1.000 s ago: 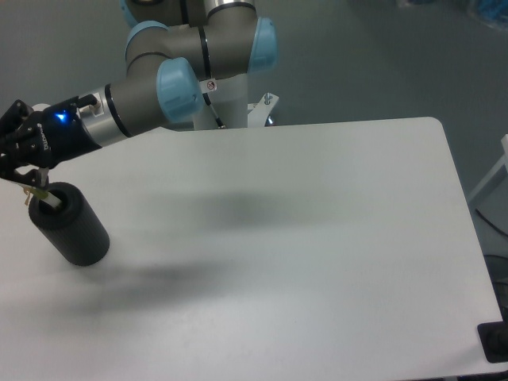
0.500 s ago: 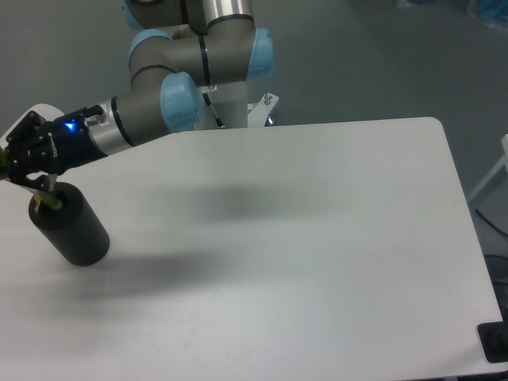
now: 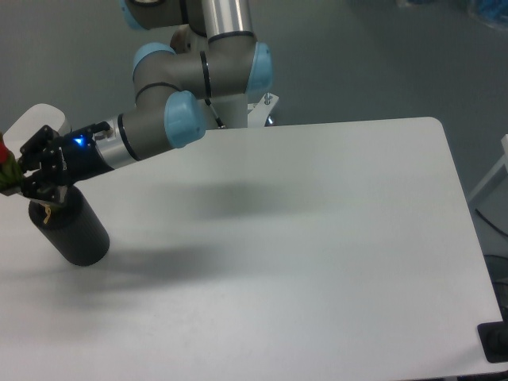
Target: Insert the flowers into the vase
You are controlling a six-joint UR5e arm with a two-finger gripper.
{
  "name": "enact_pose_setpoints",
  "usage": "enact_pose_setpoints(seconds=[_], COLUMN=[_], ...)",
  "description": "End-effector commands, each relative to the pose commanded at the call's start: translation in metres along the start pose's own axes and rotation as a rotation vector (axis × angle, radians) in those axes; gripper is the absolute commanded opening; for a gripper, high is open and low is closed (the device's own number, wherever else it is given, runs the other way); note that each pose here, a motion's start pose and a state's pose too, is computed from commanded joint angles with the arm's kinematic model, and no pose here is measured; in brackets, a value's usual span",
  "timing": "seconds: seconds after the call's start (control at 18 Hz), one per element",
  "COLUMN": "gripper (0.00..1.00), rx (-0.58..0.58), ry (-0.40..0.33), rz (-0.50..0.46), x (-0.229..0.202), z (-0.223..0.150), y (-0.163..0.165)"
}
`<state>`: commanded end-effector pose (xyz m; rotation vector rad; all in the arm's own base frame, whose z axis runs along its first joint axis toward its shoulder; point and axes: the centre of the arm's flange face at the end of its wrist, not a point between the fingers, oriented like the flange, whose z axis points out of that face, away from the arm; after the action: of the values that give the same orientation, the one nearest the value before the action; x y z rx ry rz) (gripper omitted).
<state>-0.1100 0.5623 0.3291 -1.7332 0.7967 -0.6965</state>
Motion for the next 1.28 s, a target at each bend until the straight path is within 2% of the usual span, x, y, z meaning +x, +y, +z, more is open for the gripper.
enact_pose_setpoints(seconds=[0.22,0.44,0.67,0.78,0.89,0.94,1.06,1.28], gripper=[0.39,0.51,0.58,0.70,0.91,0.95,0.99,1.00], rx=[-0.001,-0.001,0.002,0.004,0.005,0.006,0.006,0.007], ry=[0.002,-0.009,-0.034,-0.053,-0.067,-0.069,-0.072,-0.089], rz=[0.003,0.023,0.030,0.020,0.008,0.005,0.002,-0.009], x=[0.002,0.005,0.005,0.003,0.003,0.003,0.003,-0.001], z=[0.001,-0.006,-0.020,-0.030,-0.037,-0.038,-0.039,-0.048], y=[0.011,0.028,0.044,0.047,0.053,0.054,0.055,0.047])
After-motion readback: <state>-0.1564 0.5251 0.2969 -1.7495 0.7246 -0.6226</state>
